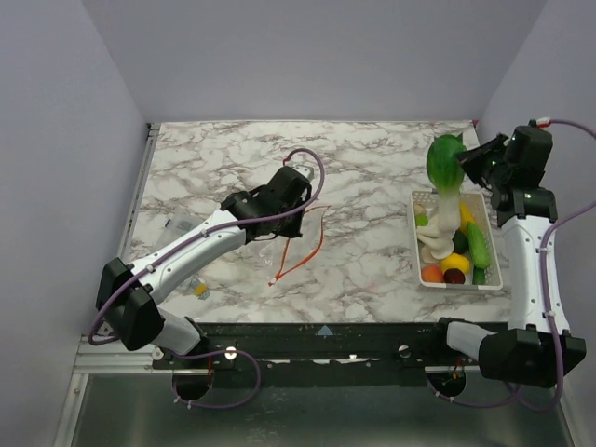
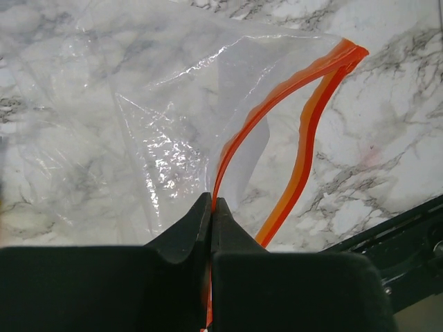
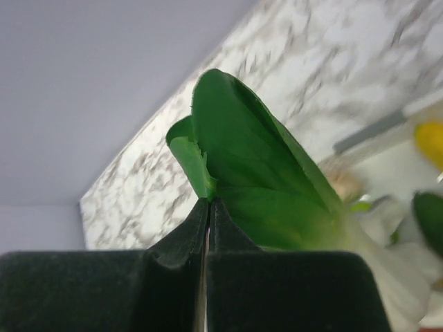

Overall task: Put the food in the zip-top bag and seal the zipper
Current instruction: Pick up the fake vegetable from the bin, then place the fake vegetable in the zipper food storage bag.

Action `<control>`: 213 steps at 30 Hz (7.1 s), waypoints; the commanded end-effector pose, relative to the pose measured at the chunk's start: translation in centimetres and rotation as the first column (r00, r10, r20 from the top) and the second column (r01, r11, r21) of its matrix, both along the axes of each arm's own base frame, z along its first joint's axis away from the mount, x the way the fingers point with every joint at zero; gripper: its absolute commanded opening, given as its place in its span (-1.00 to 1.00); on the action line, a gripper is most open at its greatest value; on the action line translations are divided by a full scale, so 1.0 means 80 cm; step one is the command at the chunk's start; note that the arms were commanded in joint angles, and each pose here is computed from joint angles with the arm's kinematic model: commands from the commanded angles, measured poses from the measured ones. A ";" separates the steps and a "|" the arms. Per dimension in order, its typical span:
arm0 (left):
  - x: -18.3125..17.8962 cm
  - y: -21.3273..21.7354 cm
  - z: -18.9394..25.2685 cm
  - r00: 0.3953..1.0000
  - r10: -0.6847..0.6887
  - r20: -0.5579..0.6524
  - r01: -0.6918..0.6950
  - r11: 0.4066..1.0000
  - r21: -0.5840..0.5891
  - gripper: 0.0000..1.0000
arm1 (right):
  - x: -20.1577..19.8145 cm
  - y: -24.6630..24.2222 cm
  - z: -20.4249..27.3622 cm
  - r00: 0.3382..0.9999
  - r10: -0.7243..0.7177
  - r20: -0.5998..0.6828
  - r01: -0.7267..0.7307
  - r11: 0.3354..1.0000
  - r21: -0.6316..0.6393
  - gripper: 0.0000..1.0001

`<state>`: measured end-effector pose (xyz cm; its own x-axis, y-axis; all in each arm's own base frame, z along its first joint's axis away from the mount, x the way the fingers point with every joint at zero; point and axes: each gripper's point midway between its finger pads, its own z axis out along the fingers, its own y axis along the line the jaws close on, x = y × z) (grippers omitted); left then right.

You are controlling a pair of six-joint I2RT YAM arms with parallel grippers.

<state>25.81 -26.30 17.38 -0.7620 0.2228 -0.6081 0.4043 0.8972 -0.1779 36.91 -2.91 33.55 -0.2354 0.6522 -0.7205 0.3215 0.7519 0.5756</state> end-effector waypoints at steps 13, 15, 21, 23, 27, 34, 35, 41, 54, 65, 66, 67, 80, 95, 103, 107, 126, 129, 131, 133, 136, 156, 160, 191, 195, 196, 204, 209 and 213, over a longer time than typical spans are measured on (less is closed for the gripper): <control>0.012 0.000 0.070 0.972 0.236 0.017 -0.228 0.953 -0.201 -1.00 | -0.034 0.047 -0.038 0.955 -0.297 0.005 0.270 0.876 0.400 -0.99; 0.009 -0.002 0.072 0.975 0.220 0.012 -0.213 0.955 -0.209 -1.00 | -0.045 0.025 -0.042 0.927 -0.375 -0.021 0.360 0.871 0.333 -0.99; 0.008 -0.003 0.085 0.982 0.183 0.039 -0.171 0.962 -0.212 -1.00 | -0.079 -0.031 -0.082 0.837 -0.541 -0.074 0.546 0.831 0.102 -0.99; 0.009 -0.003 0.091 0.983 0.174 0.055 -0.158 0.964 -0.214 -1.00 | -0.096 -0.046 -0.113 0.798 -0.594 -0.103 0.599 0.800 0.027 -0.99; 0.011 -0.001 0.100 0.984 0.157 0.080 -0.138 0.970 -0.203 -1.00 | -0.128 -0.071 -0.165 0.727 -0.671 -0.144 0.661 0.741 -0.118 -0.99; 0.020 0.005 0.106 0.981 0.138 0.137 -0.115 0.980 -0.161 -1.00 | -0.160 -0.086 -0.212 0.665 -0.716 -0.213 0.667 0.697 -0.263 -0.94; 0.023 0.005 0.108 0.980 0.134 0.149 -0.111 0.982 -0.153 -1.00 | -0.161 -0.086 -0.213 0.666 -0.714 -0.216 0.662 0.699 -0.270 -0.91; 0.034 0.010 0.114 0.972 0.117 0.206 -0.096 0.990 -0.108 -1.00 | -0.169 -0.090 -0.216 0.666 -0.698 -0.263 0.614 0.713 -0.338 -0.75; 0.034 0.014 0.090 0.969 0.095 0.226 -0.077 0.993 -0.089 -1.00 | -0.180 -0.106 -0.203 0.661 -0.674 -0.331 0.590 0.739 -0.326 -0.75; 0.030 0.006 0.093 0.974 0.069 0.216 -0.046 0.993 -0.112 -1.00 | -0.143 -0.015 -0.131 0.895 -0.261 -0.362 0.260 0.964 -0.053 0.25; 0.030 0.005 0.091 0.975 0.064 0.213 -0.041 0.993 -0.111 -1.00 | -0.139 -0.005 -0.124 0.910 -0.220 -0.352 0.228 0.973 -0.019 0.32; 0.030 0.004 0.091 0.976 0.059 0.212 -0.036 0.993 -0.111 -1.00 | -0.134 0.009 -0.121 0.924 -0.163 -0.345 0.184 0.982 0.029 0.39; 0.028 -0.005 0.086 0.980 0.022 0.197 0.000 0.994 -0.113 -1.00 | -0.092 0.033 -0.200 0.835 -0.243 -0.493 0.432 0.845 0.315 0.88; 0.029 -0.002 0.089 0.977 0.026 0.210 -0.003 0.994 -0.107 -1.00 | -0.081 -0.005 -0.264 0.685 -0.438 -0.582 0.639 0.745 0.191 0.49; 0.035 0.008 0.092 0.971 0.044 0.237 -0.028 0.997 -0.073 -1.00 | -0.091 -0.016 -0.279 0.687 -0.479 -0.547 0.649 0.742 0.165 -0.05; 0.035 0.025 0.101 0.967 0.075 0.243 -0.071 0.997 -0.028 -1.00 | -0.084 -0.015 -0.265 0.754 -0.457 -0.472 0.596 0.778 0.199 -0.68; -0.004 0.033 0.095 0.997 0.059 0.058 -0.066 0.991 0.116 -1.00 | -0.033 0.097 -0.070 0.964 0.244 0.104 -0.257 0.955 0.147 -0.99; 0.003 0.004 0.075 0.999 0.054 0.003 -0.054 0.996 0.071 -1.00 | -0.041 0.154 -0.045 0.893 0.407 0.192 -0.429 0.899 0.087 -0.99; 0.007 -0.015 0.066 0.999 0.040 -0.024 -0.039 0.999 0.032 -1.00 | -0.054 0.190 -0.025 0.834 0.484 0.265 -0.507 0.862 0.021 -0.99; 0.009 -0.028 0.064 0.998 0.034 -0.048 -0.034 0.999 -0.013 -1.00 | -0.067 0.222 -0.011 0.775 0.541 0.325 -0.573 0.820 0.000 -0.99; 0.009 -0.045 0.068 0.998 0.024 -0.066 -0.030 0.995 -0.093 -1.00 | -0.086 0.260 0.005 0.696 0.592 0.407 -0.643 0.766 -0.014 -0.99; -0.003 -0.041 0.115 0.978 0.060 -0.200 -0.143 0.890 -0.433 -1.00 | -0.121 0.342 -0.018 0.647 0.525 0.552 -0.451 0.848 -0.278 -0.99; -0.003 -0.036 0.123 0.972 0.070 -0.223 -0.171 0.863 -0.475 -1.00 | -0.130 0.351 -0.023 0.634 0.560 0.534 -0.436 0.829 -0.351 -0.99; 0.001 -0.053 0.132 0.978 0.108 -0.178 -0.205 0.645 -0.736 -1.00 | -0.225 0.389 -0.184 0.749 0.644 -0.154 -0.661 0.744 -0.104 0.11; -0.008 -0.059 0.124 0.981 0.075 -0.177 -0.182 0.660 -0.729 -1.00 | -0.223 0.387 -0.165 0.756 0.641 -0.134 -0.654 0.749 -0.109 0.45; -0.010 -0.060 0.121 0.981 0.069 -0.180 -0.180 0.667 -0.723 -1.00 | -0.222 0.386 -0.158 0.759 0.639 -0.125 -0.651 0.751 -0.112 0.48; -0.018 -0.065 0.116 0.981 0.045 -0.190 -0.170 0.677 -0.716 -1.00 | -0.200 0.369 -0.116 0.822 0.567 -0.059 -0.567 0.803 -0.182 0.56; -0.021 -0.068 0.124 0.984 0.025 -0.177 -0.147 0.677 -0.721 -1.00 | -0.191 0.362 -0.115 0.849 0.525 -0.063 -0.525 0.824 -0.215 0.27; -0.022 -0.066 0.120 0.983 0.026 -0.184 -0.153 0.680 -0.717 -1.00 | -0.189 0.331 -0.119 0.894 0.437 -0.097 -0.447 0.862 -0.240 0.27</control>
<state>24.48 -31.23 25.68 -0.8513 -0.3324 -0.4059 0.1930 0.5209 -0.8315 21.27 26.54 23.74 -0.5262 0.2573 -0.8105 -0.1757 0.8996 0.3997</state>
